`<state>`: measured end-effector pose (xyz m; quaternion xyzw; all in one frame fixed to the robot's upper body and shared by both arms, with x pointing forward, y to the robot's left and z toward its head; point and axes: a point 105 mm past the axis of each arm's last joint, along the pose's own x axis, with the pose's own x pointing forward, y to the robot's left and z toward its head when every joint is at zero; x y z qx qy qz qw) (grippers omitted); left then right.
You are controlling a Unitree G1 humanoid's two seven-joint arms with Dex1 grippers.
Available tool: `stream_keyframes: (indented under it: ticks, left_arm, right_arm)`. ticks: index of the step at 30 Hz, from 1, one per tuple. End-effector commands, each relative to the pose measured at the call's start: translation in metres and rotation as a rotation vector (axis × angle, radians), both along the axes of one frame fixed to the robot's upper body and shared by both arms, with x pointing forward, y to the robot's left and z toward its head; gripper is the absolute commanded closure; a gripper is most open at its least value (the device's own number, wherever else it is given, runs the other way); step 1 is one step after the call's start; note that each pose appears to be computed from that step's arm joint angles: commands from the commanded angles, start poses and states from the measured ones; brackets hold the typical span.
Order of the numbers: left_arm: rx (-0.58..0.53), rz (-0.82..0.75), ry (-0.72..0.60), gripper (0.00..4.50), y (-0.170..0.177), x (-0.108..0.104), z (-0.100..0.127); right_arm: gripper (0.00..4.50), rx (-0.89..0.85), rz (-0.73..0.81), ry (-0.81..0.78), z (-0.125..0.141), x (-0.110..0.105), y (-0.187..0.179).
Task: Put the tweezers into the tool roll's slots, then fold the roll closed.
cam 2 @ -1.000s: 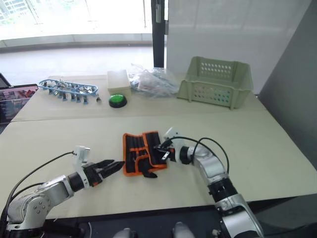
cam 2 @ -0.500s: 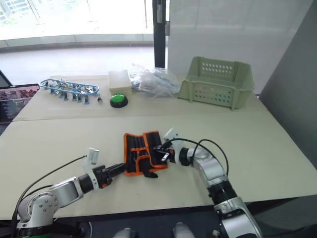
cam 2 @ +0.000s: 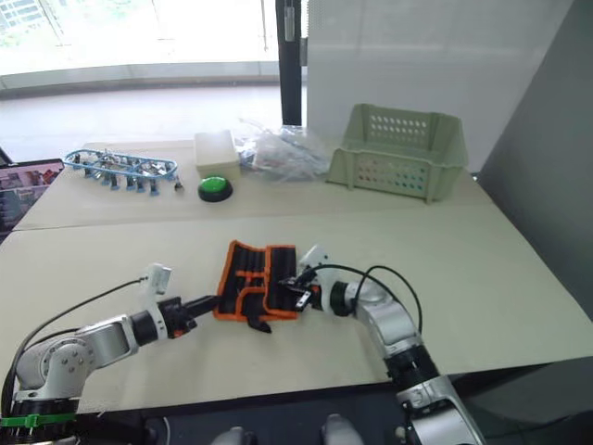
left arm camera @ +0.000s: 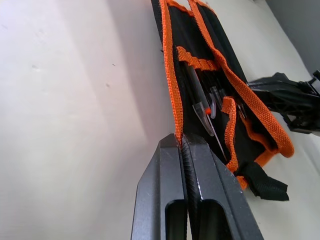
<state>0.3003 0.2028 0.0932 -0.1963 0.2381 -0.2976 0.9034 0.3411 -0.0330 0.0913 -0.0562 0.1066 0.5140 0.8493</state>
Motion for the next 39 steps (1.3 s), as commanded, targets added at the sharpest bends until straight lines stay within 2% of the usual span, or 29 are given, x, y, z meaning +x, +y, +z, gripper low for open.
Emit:
stream_keyframes:
  ticks: [1, 3, 7, 13, 20, 24, 31, 34, 36, 39]
  left_arm:
    - [0.083, -0.031, -0.075, 4.48, 0.017, 0.006, 0.012]
    - [0.113, -0.097, -0.111, 4.48, 0.012, 0.011, 0.022]
    - [0.057, -0.152, -0.182, 4.48, 0.0, 0.02, 0.046]
    - [-0.016, -0.273, -0.213, 4.48, -0.032, 0.015, 0.062]
    - [0.006, -0.338, -0.165, 4.48, -0.058, 0.007, 0.033]
    - [0.068, -0.315, -0.146, 4.48, -0.07, 0.015, 0.013]
    - [0.097, -0.349, -0.119, 4.48, -0.084, 0.01, -0.001]
    - [0.167, -0.335, -0.106, 4.48, -0.08, 0.011, -0.013]
    - [0.227, -0.305, -0.085, 4.48, -0.075, 0.014, -0.025]
    - [0.258, -0.287, -0.068, 4.48, -0.075, 0.017, -0.032]
  right_arm:
    - [4.5, 0.0, 0.008, -0.002, 0.0, -0.005, 0.008]
    - [4.5, 0.004, 0.007, 0.002, -0.003, -0.006, 0.016]
    - [4.5, 0.004, -0.005, 0.014, -0.009, -0.007, 0.021]
    - [4.5, -0.013, -0.011, 0.015, -0.013, -0.009, 0.021]
    - [4.5, -0.015, -0.018, 0.014, -0.013, -0.008, 0.021]
    - [4.5, -0.013, -0.021, 0.016, -0.012, -0.008, 0.02]
    - [4.5, 0.011, -0.043, 0.008, -0.003, -0.003, 0.015]
    - [4.5, 0.032, -0.057, 0.0, 0.006, 0.001, 0.01]
    - [4.5, 0.051, -0.057, -0.023, 0.018, 0.003, 0.004]
    - [4.5, 0.097, -0.052, -0.069, 0.039, 0.007, -0.003]
